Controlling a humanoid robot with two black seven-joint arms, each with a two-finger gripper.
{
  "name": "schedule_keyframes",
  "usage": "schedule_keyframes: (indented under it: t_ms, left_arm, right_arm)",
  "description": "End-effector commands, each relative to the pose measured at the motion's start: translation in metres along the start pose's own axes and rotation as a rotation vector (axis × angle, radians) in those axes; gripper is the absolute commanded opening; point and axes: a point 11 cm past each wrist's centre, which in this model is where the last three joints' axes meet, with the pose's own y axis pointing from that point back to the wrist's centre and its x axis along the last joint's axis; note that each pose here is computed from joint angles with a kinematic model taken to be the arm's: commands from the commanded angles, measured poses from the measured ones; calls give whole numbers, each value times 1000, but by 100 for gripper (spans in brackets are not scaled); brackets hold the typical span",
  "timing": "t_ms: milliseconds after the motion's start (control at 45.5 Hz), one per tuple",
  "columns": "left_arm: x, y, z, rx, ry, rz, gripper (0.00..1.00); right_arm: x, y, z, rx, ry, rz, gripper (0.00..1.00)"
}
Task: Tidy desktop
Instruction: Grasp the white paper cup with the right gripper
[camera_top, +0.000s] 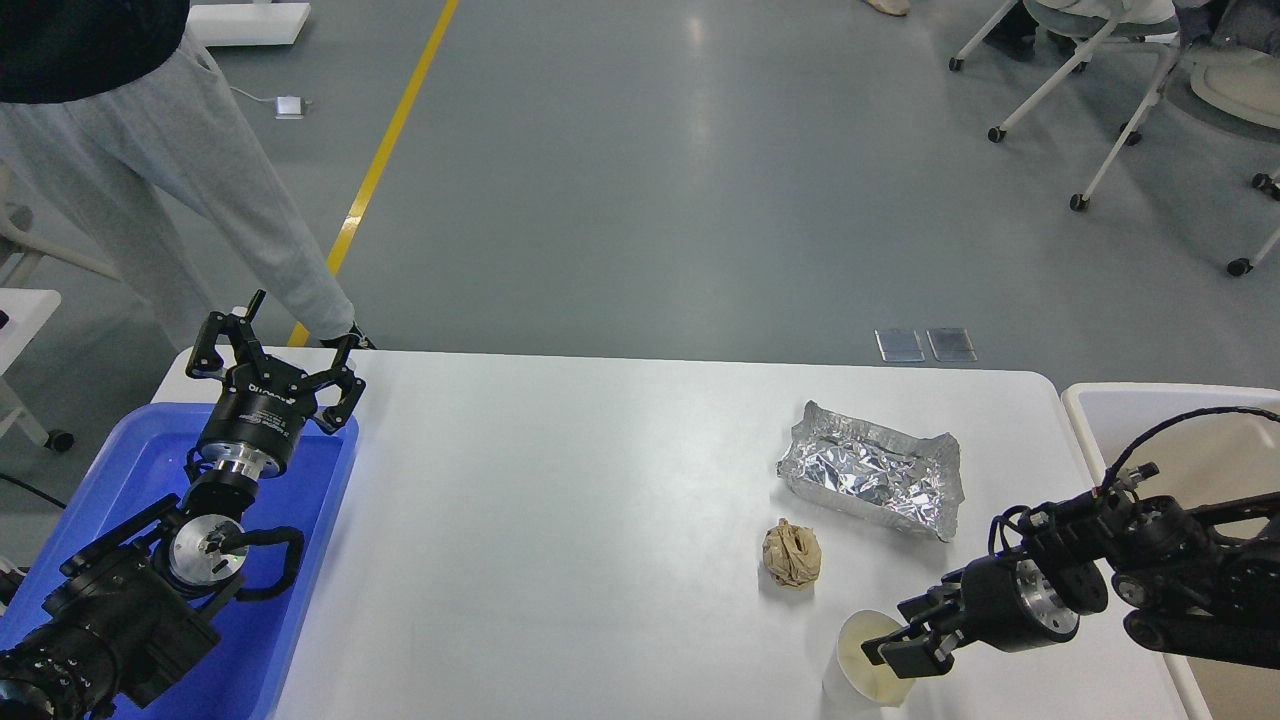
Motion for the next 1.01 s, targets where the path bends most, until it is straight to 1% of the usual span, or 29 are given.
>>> schedule_keyframes:
  t_ms: [0, 220, 527, 637, 834, 988]
  left_arm:
    - [0, 0, 0, 0, 0, 0, 100]
    - [0, 0, 0, 0, 0, 0, 100]
    - [-1, -1, 0, -1, 0, -1, 100]
    - [-1, -1, 0, -1, 0, -1, 100]
    - [-1, -1, 0, -1, 1, -3, 100]
    - [0, 0, 0, 0, 1, -1, 100]
  right_arm:
    - [7, -1, -5, 42, 26, 6, 0]
    - [7, 0, 3, 19, 63, 5, 0]
    - [8, 2, 2, 27, 67, 9, 0]
    - [16, 8, 5, 16, 73, 24, 0]
    - [45, 43, 7, -1, 90, 99, 0]
    - [82, 82, 13, -55, 93, 173, 0]
